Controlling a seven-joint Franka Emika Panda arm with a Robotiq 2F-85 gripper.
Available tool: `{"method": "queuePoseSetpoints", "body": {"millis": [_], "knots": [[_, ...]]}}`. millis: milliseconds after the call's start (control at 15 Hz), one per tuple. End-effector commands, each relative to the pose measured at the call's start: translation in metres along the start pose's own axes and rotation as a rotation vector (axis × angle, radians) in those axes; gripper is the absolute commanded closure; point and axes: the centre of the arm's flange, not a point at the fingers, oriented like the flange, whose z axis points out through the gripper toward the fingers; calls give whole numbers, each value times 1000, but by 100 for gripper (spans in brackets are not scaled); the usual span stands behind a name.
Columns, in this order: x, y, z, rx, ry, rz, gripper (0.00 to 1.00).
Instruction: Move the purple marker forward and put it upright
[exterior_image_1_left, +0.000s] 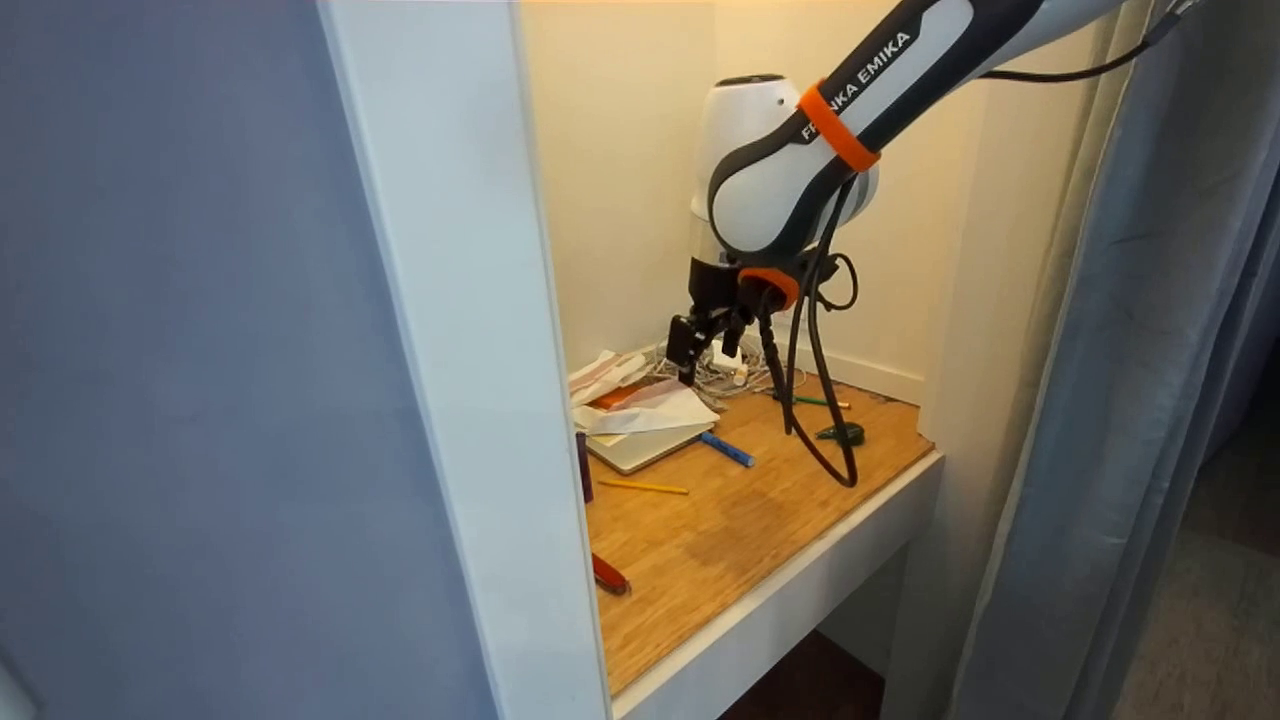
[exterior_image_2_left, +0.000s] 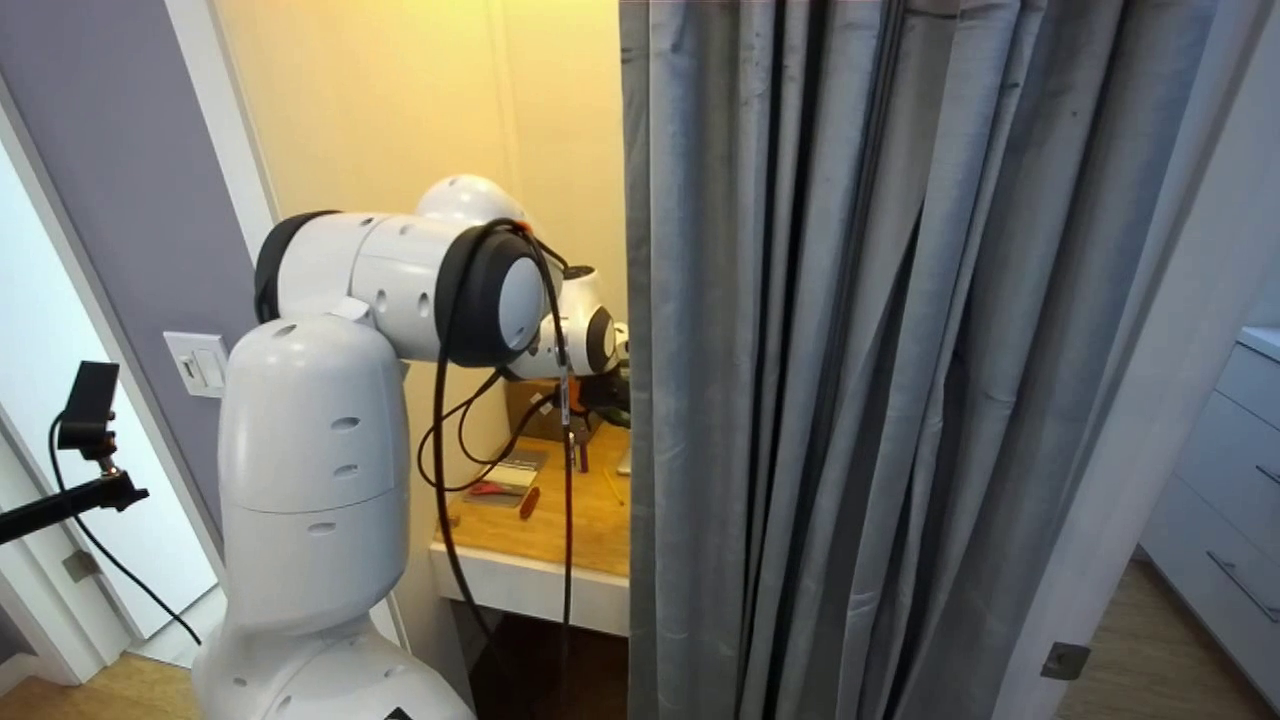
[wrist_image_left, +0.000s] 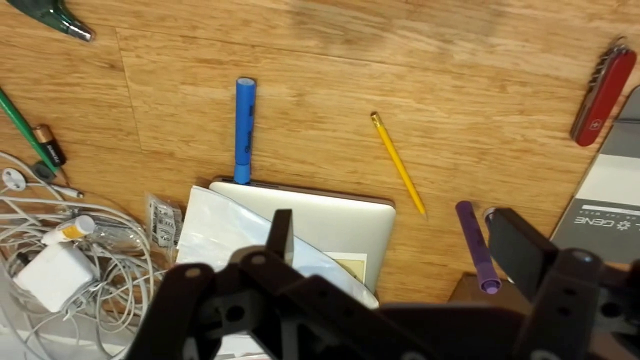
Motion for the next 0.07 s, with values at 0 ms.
{"method": "queuePoseSetpoints", "body": {"millis": [0], "knots": [[0, 0, 0, 0, 0, 0, 0]]}}
